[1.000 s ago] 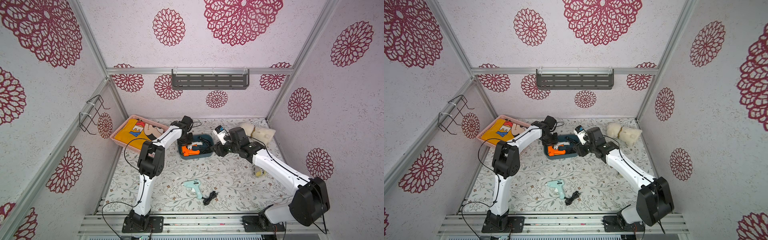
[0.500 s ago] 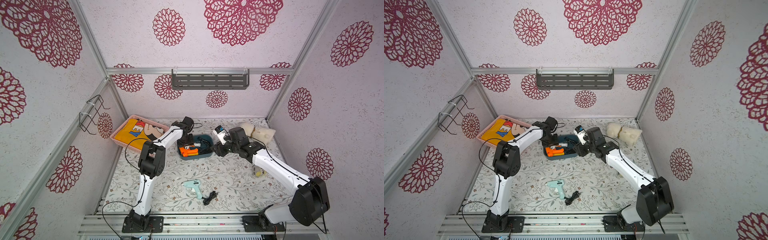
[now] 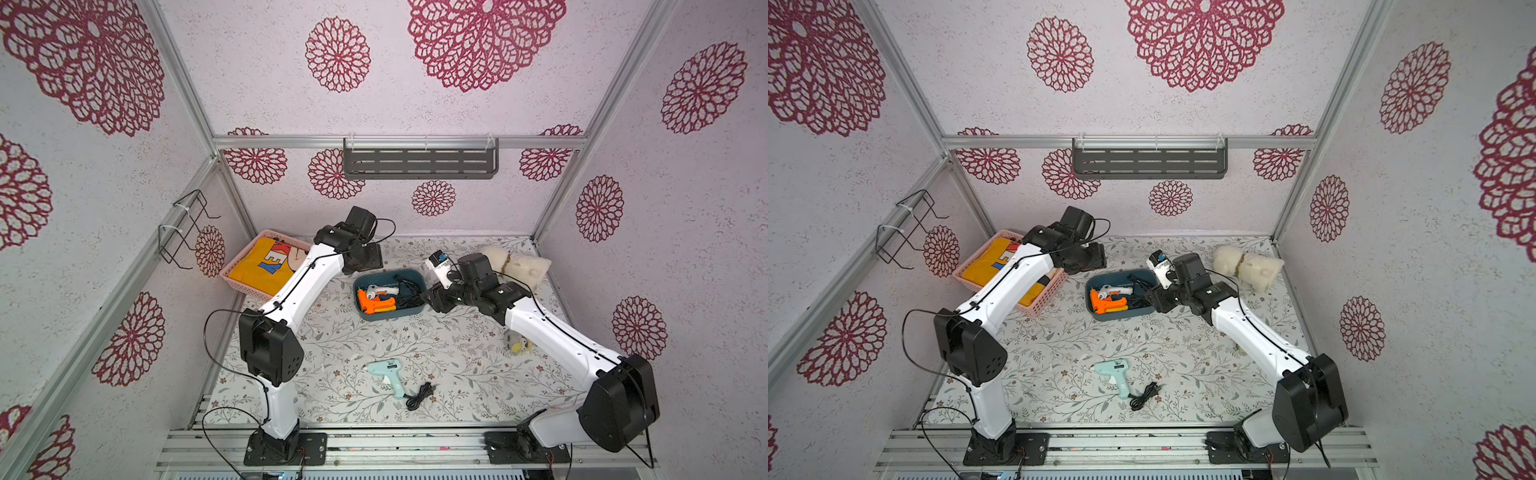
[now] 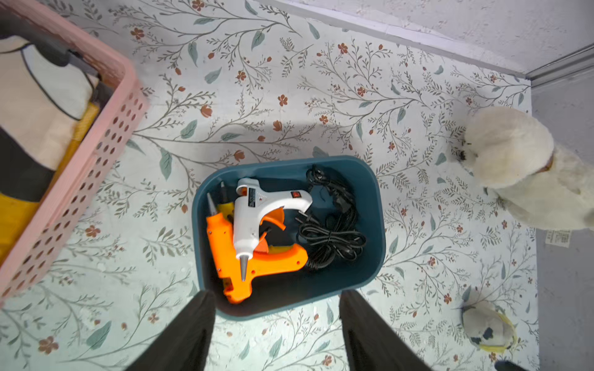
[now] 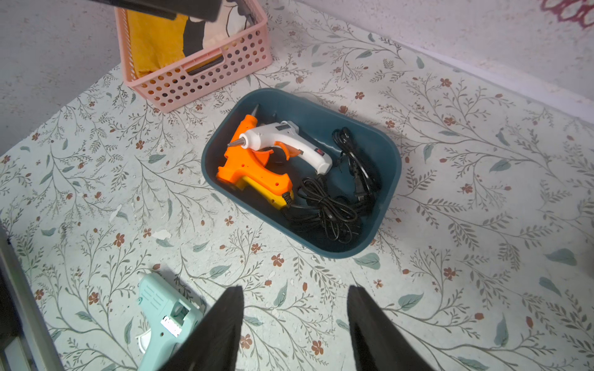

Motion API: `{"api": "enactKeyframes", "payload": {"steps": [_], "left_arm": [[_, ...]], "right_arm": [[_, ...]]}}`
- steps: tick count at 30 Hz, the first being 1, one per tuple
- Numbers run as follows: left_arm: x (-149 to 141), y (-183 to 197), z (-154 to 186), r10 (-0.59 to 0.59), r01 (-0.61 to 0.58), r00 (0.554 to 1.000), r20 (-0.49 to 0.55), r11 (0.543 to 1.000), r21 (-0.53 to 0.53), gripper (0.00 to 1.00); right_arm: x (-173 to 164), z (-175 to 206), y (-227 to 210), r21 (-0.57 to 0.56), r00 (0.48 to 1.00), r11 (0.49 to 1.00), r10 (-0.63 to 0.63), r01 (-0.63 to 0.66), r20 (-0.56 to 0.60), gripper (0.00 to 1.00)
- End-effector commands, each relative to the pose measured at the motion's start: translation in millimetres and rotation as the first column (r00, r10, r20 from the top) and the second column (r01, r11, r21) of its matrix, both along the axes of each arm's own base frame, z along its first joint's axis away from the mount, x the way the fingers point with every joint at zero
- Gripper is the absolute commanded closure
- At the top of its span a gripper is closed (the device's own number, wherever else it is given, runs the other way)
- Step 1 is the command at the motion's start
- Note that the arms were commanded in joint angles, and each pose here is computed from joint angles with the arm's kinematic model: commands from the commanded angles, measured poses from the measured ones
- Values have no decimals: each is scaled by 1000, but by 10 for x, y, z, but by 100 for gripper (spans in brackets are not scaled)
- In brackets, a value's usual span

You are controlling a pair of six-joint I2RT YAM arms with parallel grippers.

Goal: Put the hot melt glue gun into the storage box
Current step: Pick up the hot melt adhesive gun from the center of the board.

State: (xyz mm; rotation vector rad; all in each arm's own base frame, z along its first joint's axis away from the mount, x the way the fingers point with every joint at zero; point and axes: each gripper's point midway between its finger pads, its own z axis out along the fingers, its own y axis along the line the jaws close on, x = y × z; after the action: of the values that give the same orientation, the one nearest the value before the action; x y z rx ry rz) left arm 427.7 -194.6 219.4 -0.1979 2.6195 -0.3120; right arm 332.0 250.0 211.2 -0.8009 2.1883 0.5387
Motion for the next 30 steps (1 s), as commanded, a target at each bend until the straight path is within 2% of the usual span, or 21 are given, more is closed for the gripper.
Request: {"api": "enactKeyframes", "payload": {"steps": [1, 6, 12, 20, 26, 30], "left_arm": [[-298, 216, -298, 49, -50, 991, -121, 999, -10, 34], [-813, 243, -617, 13, -28, 959, -284, 999, -46, 36], [-1211, 356, -743, 56, -75, 944, -325, 996, -46, 35], [-1328, 561, -728, 151, -163, 942, -301, 987, -14, 32], [-1364, 748, -691, 252, -272, 930, -269, 962, -40, 30], [-1406, 791, -726, 266, -294, 925, -271, 954, -64, 30]], "right_arm": [[-260, -103, 131, -14, 994, 996, 87, -88, -60, 42], [-571, -346, 234, -27, 982, 990, 132, -137, -139, 41], [-907, -642, 377, -88, 951, 969, 207, -232, -230, 40], [-1229, -891, 548, -134, 901, 927, 296, -352, -317, 36], [-1392, -1010, 659, -109, 879, 932, 282, -347, -386, 28], [-1591, -1140, 740, -105, 851, 925, 286, -366, -440, 27]]}}
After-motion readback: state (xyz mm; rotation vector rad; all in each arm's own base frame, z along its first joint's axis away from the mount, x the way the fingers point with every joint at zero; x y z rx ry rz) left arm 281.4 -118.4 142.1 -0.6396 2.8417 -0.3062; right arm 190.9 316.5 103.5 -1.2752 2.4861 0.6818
